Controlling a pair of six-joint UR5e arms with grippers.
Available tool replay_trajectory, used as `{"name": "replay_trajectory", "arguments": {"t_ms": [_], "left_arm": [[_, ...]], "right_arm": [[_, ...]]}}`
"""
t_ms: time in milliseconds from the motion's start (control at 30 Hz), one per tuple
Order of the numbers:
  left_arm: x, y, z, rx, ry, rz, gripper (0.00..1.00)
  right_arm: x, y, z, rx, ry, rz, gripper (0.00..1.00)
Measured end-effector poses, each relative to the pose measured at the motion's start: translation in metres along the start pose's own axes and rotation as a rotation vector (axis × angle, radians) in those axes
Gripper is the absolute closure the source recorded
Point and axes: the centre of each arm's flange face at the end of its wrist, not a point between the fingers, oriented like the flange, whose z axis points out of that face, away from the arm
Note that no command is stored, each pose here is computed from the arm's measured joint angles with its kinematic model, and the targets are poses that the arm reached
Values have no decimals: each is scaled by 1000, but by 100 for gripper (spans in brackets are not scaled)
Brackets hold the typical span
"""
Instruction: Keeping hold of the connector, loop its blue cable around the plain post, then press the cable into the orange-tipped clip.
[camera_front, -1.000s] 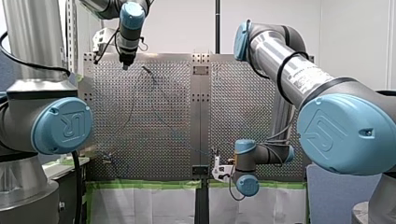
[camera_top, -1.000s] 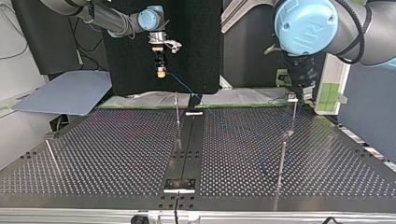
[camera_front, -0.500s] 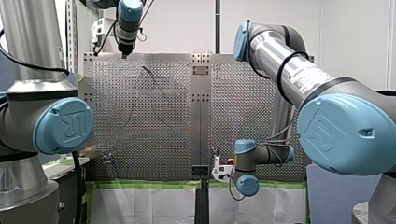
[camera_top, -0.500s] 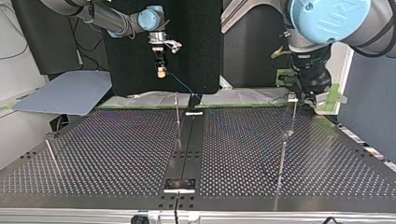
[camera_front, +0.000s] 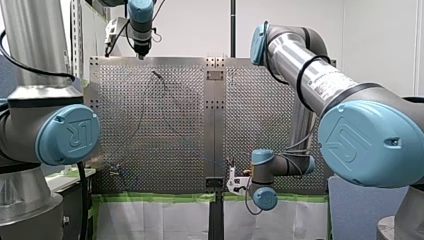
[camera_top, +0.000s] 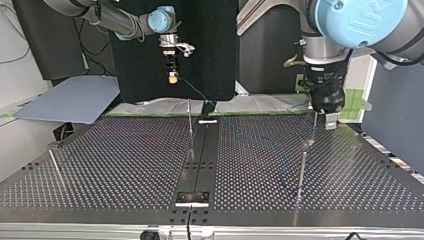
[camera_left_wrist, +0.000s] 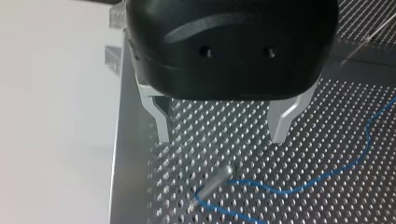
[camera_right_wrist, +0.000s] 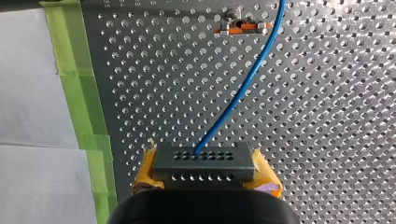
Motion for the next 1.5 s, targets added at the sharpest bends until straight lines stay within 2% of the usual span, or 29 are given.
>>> {"name": "replay_trajectory", "arguments": {"t_ms": [133,333,533,600,733,1033,1500], "left_arm": [[-1,-7,4,47,-10,12,0],[-2,-14,6,112,-18,3,0],[-2,-17,6,153,-13,-12,0],[-1,-16,6,147,-8,-24,0],[-1,-12,6,109,0,-44,0],[1,-4,4,29,16,-46,0],[2,-2,4,16,19,-45,0]], "right_arm": [[0,0,0,0,0,0,100],[0,0,0,2,2,0,100],[0,0,0,2,3,0,100],[0,0,0,2,3,0,100],[0,0,0,2,3,0,100],[0,0,0,2,0,0,100],[0,0,0,2,0,-2,100]]}}
